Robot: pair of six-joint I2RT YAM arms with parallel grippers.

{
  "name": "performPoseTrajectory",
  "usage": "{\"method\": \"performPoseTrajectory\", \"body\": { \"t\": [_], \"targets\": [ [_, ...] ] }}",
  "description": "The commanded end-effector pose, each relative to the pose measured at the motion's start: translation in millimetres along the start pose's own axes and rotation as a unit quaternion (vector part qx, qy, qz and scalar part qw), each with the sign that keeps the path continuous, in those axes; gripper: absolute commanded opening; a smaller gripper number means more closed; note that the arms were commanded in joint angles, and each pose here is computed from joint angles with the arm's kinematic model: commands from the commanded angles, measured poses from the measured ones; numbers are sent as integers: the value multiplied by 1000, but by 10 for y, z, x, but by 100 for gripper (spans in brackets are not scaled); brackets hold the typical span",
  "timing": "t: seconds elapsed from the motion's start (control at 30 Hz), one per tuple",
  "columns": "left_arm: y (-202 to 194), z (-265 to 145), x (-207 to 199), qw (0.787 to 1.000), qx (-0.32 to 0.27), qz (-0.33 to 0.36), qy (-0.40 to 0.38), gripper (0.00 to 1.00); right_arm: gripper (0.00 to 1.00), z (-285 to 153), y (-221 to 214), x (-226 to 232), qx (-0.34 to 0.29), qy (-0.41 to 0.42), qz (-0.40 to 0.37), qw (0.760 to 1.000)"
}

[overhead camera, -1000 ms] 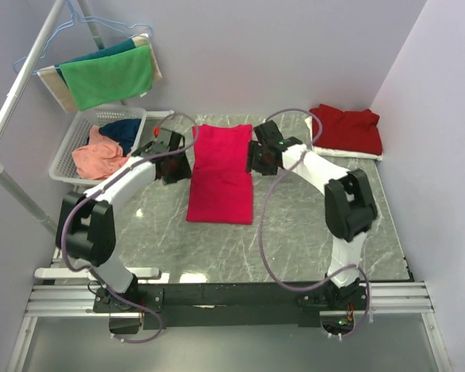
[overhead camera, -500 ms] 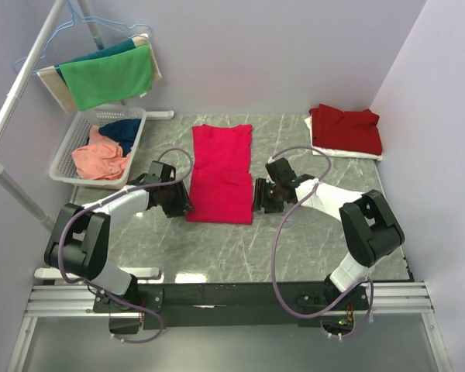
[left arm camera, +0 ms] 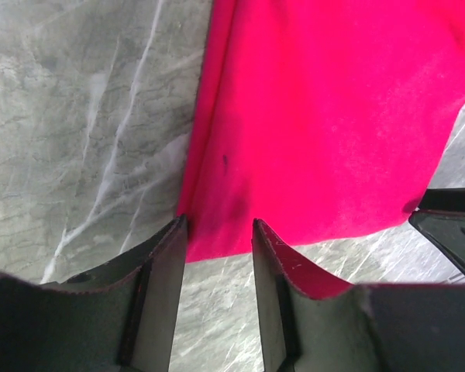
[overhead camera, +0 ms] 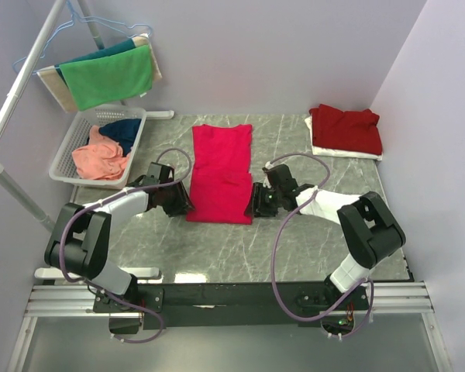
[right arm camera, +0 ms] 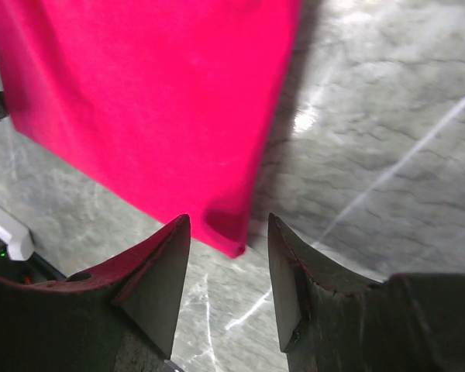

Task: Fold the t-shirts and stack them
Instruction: Fold the tshirt

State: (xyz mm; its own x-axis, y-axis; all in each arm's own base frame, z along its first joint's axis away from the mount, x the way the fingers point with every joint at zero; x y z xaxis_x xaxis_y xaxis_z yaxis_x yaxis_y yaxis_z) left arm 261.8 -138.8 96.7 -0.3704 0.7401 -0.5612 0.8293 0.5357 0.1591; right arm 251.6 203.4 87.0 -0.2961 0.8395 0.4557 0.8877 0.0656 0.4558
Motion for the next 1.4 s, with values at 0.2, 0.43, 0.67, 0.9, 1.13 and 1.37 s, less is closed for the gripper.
{"method": "performPoseTrajectory", "body": {
  "t": [0.2, 0.43, 0.67, 0.9, 1.13, 1.37],
  "targets": [
    [-52, 20, 87, 999, 25, -3, 25, 43, 50, 105, -32, 157, 10, 33, -7, 999],
    [-116, 85, 86, 999, 47, -14, 2, 34, 43, 174, -132, 133, 28, 29, -3, 999],
    [-171, 172, 107, 997, 74, -23, -8, 11, 2, 204, -112, 114, 34, 16, -1, 999],
    [-206, -3, 216, 998, 47, -19, 29, 1, 0, 112, -160, 93, 38, 3, -3, 999],
    [-398, -346, 167, 999, 35, -15, 22, 1, 0, -111, -317, 175, 48, 15, -20, 999],
    [-733, -592, 120, 998, 45, -29, 16, 1, 0, -433, -572, 298, 53, 33, -36, 997]
  ]
}}
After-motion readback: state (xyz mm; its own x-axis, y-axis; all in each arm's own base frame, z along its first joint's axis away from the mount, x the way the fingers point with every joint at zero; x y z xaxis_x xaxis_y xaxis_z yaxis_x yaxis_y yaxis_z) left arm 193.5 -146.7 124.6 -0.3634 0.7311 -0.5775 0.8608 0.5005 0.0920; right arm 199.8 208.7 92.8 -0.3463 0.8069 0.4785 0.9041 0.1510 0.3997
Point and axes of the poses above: each gripper's point midway between its finger pads, its own z axis out along the fingers, its own x axis along the line the jaws close on, y = z × x, the point moved 7 cm from there along -z, back along the fingers, and after that the axes turned 12 degrees about -z, right-handed, at the moved point
